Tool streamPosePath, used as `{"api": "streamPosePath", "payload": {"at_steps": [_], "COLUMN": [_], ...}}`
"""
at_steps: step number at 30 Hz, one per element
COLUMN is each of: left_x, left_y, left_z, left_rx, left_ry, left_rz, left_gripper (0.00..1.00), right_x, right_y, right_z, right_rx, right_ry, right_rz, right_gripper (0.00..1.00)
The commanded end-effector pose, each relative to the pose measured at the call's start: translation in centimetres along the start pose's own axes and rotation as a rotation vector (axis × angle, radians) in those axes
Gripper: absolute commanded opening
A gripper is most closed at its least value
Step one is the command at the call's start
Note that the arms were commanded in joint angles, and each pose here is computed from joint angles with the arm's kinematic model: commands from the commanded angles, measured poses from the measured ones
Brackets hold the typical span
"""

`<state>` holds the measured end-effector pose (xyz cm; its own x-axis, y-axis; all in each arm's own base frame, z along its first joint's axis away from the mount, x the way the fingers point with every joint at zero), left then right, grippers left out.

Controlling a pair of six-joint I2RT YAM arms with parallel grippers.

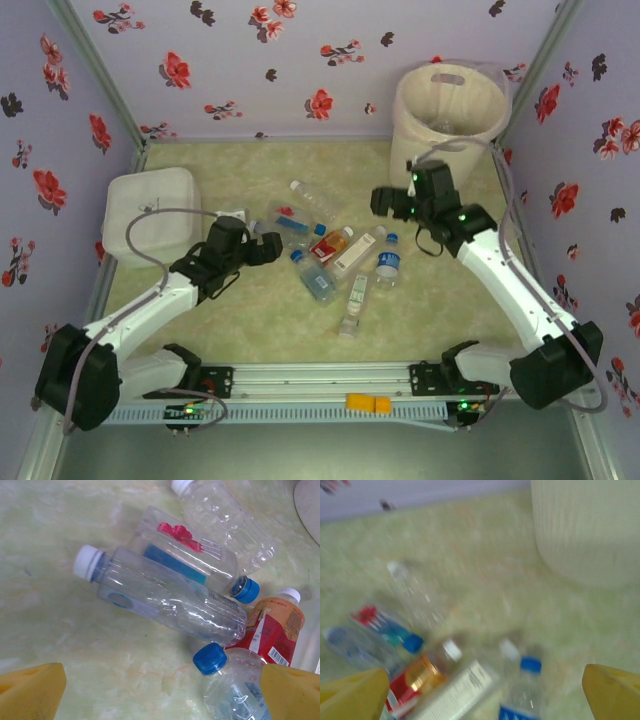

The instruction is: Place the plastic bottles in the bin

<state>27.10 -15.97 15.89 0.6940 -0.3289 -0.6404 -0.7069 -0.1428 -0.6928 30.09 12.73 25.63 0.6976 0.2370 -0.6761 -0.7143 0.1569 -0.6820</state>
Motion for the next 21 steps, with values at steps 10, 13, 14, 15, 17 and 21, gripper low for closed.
{"api": "streamPosePath", "payload": {"at_steps": [10, 13, 14, 15, 17, 21], "left_x": [2.9, 2.9, 2.8, 2.7, 2.7, 2.6], "left_y": [0.3, -0.1, -0.3, -0.4, -0.4, -0.3], "left_z": [-4.7, -5.0, -5.1, -5.2, -5.1, -4.8], "left_rx": [0.061, 0.056, 0.055, 0.056, 0.051, 0.048], "left_ry": [0.089, 0.095, 0.099, 0.1, 0.098, 0.078], "left_rz": [0.027, 0.02, 0.017, 0.013, 0.01, 0.014], "left_gripper": [1.0, 1.0, 1.0, 1.0, 1.0, 1.0], "right_x": [4.7, 5.5, 5.9, 6.2, 7.0, 8.5], "right_y": [10.7, 11.2, 11.5, 11.6, 12.1, 12.9], "right_z": [-3.7, -4.1, -4.3, -4.3, -4.4, -4.9], "right_rx": [0.219, 0.198, 0.195, 0.194, 0.197, 0.208], "right_ry": [0.07, 0.106, 0.114, 0.117, 0.114, 0.15], "right_rz": [0.209, 0.235, 0.244, 0.248, 0.256, 0.276], "right_gripper": [1.0, 1.0, 1.0, 1.0, 1.0, 0.97]}}
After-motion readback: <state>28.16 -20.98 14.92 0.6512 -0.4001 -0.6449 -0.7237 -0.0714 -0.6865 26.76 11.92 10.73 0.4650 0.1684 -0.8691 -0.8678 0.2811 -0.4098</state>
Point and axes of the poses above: each hand's point on the last joint's axis, 136 mm out from that joint toward the fingers, its own x axis out along the fingers, its own z axis along the line the jaws close on, y = z × x, the point moved 4 cm from there along -x, back along the fingers, and after that the axes turned 2 degrees about x, right-handed, at the moved point
